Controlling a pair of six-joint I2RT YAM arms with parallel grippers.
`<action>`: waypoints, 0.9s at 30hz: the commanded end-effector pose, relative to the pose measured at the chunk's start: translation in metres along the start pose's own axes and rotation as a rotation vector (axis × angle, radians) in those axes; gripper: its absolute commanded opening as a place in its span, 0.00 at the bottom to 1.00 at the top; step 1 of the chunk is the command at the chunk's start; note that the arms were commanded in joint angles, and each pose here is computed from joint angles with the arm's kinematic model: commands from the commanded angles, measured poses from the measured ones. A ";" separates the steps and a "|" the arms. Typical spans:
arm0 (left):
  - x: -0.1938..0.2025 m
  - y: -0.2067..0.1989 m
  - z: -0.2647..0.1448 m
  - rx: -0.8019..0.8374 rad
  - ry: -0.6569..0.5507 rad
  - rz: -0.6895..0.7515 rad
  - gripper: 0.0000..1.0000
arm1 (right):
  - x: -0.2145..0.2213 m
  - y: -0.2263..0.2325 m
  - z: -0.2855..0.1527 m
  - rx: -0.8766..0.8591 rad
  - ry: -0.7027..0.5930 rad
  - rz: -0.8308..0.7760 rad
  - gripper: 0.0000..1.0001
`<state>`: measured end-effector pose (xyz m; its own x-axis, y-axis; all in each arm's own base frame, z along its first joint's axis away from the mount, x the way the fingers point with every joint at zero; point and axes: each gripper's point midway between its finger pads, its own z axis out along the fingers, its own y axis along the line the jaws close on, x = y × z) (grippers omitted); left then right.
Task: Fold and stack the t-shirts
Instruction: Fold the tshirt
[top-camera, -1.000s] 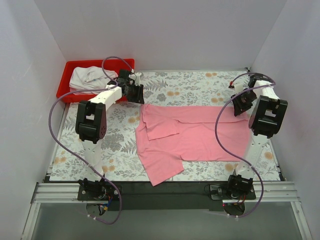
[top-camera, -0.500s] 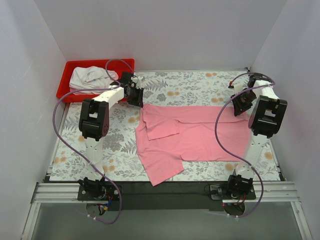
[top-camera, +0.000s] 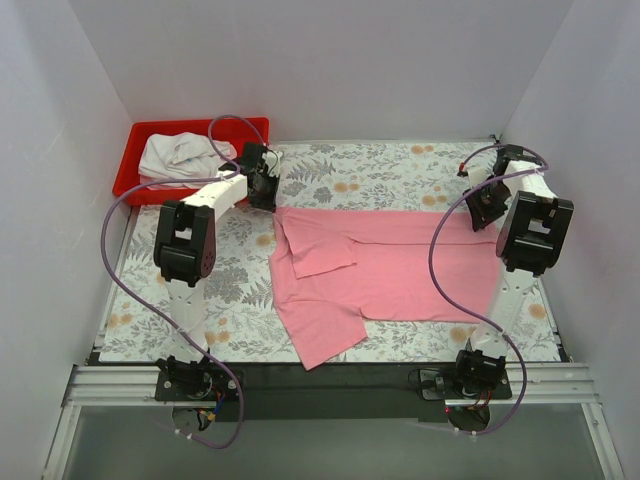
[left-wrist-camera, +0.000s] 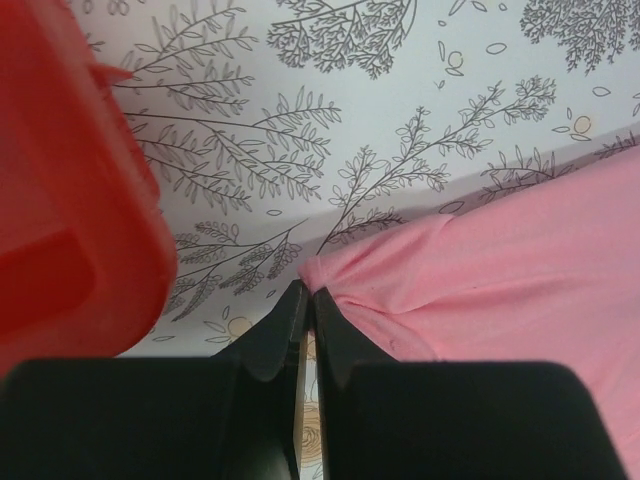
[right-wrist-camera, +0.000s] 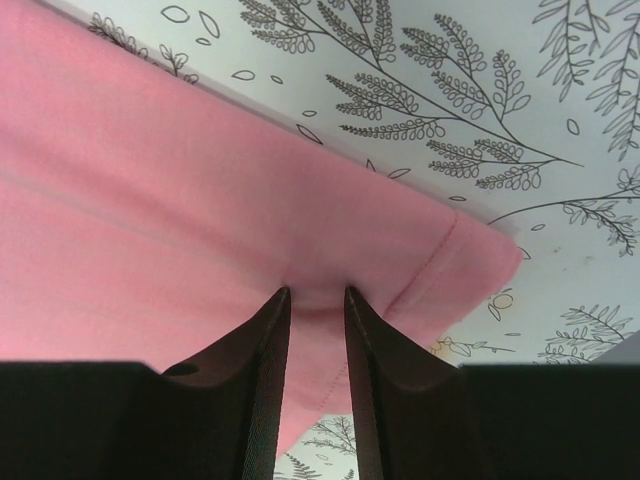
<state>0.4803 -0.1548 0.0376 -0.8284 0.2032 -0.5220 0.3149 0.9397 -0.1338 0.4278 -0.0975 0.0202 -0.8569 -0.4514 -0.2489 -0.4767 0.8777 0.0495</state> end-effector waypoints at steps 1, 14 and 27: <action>-0.029 0.021 -0.038 -0.137 -0.106 0.007 0.00 | 0.009 -0.024 0.001 0.112 0.027 0.008 0.36; -0.042 0.018 -0.030 -0.124 -0.151 -0.027 0.20 | -0.003 -0.024 -0.005 0.124 -0.003 -0.009 0.36; -0.077 -0.039 -0.030 0.127 -0.248 0.023 0.33 | -0.035 -0.016 -0.042 0.109 -0.150 -0.060 0.36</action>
<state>0.4987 -0.1747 0.0705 -0.7590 0.1538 -0.6327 0.3384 0.9233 -0.1815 0.4405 -0.1024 0.0301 -0.8354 -0.4652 -0.2928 -0.4824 0.8758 -0.0154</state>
